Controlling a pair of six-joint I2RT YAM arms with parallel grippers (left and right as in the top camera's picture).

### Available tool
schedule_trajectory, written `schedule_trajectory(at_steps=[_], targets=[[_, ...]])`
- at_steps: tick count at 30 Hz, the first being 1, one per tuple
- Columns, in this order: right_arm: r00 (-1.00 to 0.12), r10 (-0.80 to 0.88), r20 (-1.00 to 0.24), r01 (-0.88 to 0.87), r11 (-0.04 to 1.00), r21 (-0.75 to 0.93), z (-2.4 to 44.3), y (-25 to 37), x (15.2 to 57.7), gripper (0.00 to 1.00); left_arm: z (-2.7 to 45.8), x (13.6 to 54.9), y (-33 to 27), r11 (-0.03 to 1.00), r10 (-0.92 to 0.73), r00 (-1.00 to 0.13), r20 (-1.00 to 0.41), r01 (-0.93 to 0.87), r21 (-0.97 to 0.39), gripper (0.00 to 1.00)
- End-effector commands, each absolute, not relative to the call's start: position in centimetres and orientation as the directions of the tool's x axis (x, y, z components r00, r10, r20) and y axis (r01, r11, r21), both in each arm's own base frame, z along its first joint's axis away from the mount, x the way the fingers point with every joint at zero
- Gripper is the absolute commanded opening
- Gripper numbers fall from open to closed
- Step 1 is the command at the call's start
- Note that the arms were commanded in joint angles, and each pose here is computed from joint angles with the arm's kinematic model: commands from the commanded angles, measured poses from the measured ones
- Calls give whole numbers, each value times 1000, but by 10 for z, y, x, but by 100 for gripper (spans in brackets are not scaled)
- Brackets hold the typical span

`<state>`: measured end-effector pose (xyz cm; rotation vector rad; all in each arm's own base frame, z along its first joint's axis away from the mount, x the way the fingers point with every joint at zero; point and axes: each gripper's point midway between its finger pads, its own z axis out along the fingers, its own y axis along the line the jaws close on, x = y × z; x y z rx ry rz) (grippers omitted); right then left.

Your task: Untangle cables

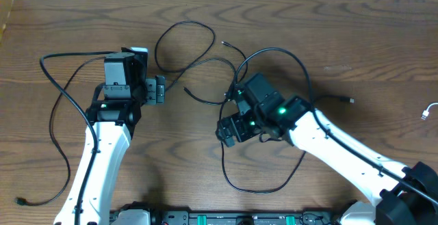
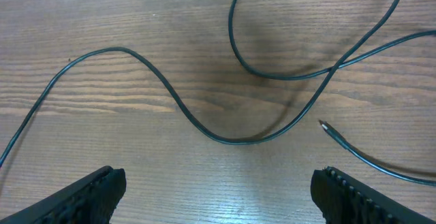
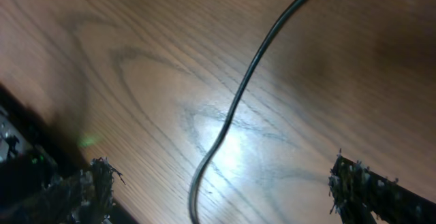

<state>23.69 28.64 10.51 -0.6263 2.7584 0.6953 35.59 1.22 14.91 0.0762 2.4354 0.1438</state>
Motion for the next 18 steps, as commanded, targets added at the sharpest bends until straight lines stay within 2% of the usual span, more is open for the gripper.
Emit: schedule_trajectory(at_steps=[1, 9, 18], targets=[[-915, -291, -280, -379, 858, 346, 88, 294, 232, 99, 150, 354, 14, 992, 88, -762, -641, 10, 124, 92], [-938, -293, -186, -328, 922, 204, 29, 306, 205, 94, 150, 354, 14, 992, 88, -762, -641, 10, 124, 92], [-927, -344, -147, -367, 913, 177, -3, 318, 190, 80, 150, 354, 14, 992, 88, -762, -641, 10, 124, 92]])
